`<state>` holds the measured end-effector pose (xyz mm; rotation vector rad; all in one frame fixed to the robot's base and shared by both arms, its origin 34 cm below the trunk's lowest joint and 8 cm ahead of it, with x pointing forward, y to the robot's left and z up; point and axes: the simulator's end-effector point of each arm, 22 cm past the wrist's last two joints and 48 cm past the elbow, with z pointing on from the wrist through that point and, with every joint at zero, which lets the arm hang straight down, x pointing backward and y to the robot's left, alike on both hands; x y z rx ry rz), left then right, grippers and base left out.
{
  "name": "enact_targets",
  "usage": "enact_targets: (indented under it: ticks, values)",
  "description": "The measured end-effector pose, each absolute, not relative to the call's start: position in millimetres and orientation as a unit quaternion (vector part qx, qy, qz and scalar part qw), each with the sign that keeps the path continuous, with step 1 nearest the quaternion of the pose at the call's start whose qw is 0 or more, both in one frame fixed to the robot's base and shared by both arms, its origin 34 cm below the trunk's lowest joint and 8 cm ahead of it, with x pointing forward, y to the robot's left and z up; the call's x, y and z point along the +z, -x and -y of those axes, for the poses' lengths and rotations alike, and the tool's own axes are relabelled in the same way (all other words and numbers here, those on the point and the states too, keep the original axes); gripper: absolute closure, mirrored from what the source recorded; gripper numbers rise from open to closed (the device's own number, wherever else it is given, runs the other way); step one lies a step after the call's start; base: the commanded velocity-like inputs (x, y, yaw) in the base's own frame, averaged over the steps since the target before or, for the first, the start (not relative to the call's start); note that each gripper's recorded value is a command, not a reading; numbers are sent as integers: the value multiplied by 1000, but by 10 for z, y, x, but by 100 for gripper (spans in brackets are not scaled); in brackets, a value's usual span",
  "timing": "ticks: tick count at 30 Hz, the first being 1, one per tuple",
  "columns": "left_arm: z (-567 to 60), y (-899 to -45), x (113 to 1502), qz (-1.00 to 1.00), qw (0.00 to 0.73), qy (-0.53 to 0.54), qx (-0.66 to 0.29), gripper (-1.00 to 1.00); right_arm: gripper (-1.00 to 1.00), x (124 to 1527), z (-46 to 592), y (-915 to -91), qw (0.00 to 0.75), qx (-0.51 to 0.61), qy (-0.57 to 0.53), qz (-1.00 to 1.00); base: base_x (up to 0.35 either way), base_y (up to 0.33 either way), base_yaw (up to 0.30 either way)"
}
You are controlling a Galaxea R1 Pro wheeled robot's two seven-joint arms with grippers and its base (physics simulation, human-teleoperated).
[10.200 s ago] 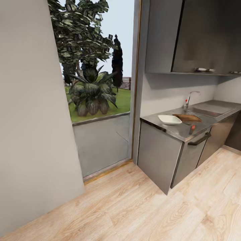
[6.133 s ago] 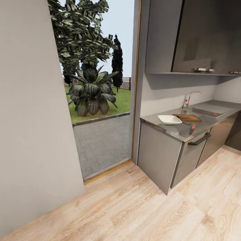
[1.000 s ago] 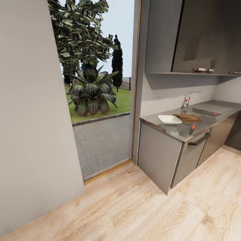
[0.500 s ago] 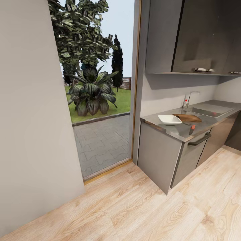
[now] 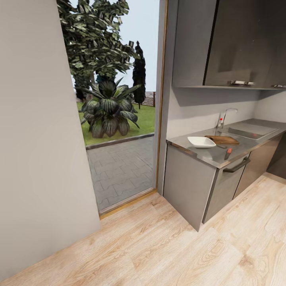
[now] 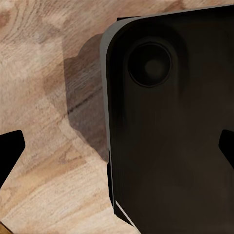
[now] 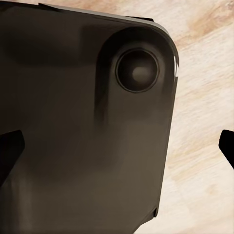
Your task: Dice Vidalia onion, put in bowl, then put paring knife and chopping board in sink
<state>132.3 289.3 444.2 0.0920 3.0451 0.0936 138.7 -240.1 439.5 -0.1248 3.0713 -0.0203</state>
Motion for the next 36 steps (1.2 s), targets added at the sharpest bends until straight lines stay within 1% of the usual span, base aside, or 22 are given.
enact_targets:
  ticks: [36]
  values:
    - [-2893,-1323,4442,-998,47,-30,31,-100,-100,4395,2400,-1389,34,-7,41,-999,0,0,0]
